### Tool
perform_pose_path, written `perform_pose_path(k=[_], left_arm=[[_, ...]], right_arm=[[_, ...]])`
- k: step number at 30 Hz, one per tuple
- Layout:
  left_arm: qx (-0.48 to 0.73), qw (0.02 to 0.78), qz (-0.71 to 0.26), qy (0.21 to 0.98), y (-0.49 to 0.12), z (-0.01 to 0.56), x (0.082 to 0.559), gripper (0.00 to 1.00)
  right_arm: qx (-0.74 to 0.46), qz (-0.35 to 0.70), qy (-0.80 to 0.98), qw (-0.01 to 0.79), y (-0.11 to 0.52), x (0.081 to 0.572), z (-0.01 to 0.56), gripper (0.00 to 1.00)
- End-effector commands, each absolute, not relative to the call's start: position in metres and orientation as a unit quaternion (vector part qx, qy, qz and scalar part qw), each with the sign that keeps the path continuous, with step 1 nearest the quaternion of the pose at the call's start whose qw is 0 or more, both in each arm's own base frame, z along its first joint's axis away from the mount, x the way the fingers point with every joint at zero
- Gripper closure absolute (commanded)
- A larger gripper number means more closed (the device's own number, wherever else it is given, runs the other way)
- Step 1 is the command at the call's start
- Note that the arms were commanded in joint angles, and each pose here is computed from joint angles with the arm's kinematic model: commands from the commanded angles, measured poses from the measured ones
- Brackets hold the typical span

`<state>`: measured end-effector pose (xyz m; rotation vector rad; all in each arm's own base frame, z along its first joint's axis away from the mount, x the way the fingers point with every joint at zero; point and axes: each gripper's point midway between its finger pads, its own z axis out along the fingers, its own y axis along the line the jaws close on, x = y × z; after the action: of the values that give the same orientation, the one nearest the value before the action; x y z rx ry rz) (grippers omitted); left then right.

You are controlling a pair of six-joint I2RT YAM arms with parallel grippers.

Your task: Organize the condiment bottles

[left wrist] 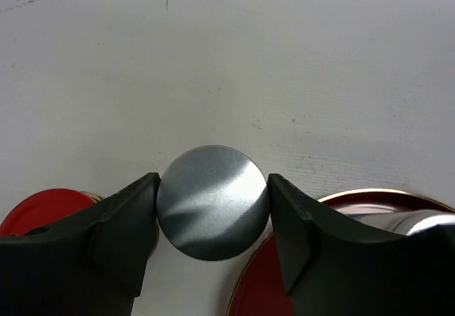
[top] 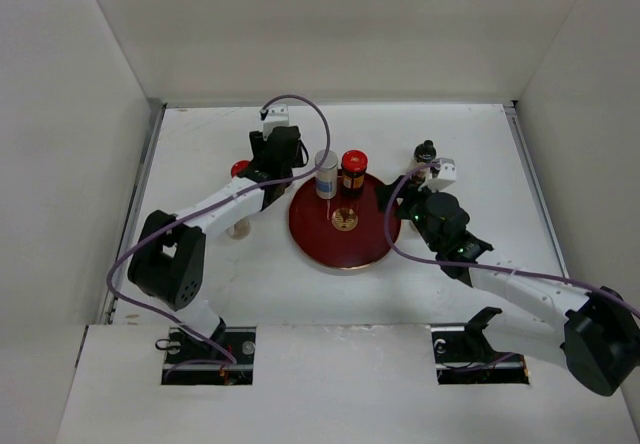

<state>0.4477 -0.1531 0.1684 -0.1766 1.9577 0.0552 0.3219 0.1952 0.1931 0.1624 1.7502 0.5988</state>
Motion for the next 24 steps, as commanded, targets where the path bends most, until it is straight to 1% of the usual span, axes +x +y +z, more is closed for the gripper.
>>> perform_pose_path(k=[1,7,10,18,24], left_arm=[[-0.1,0.634,-0.031,0.766,-0.161,0.251,0.442,0.59],[-0.085,0.666,-0.058,0.738,-0.175,0.294,0.417,0.61],[-0.077,0.67,-0.066,0.736,-0.182,0.299,0.404,0.61],[-0.045,0.65,-0.087,0.754,-0.211,0.281,0.375,0.61],[-0.03,0.625,-0.089,0.775,-0.222,0.249,0.367,0.61]], right_arm=[[0.075,0.282,0.726,0.623,0.199,0.323,0.222,0.22],[0.074,0.281,0.726,0.623,0.2,0.324,0.222,0.22],[0.073,0.28,0.724,0.627,0.199,0.324,0.224,0.22],[0.075,0.284,0.722,0.626,0.198,0.322,0.225,0.21],[0.075,0.284,0.721,0.628,0.198,0.322,0.226,0.21]])
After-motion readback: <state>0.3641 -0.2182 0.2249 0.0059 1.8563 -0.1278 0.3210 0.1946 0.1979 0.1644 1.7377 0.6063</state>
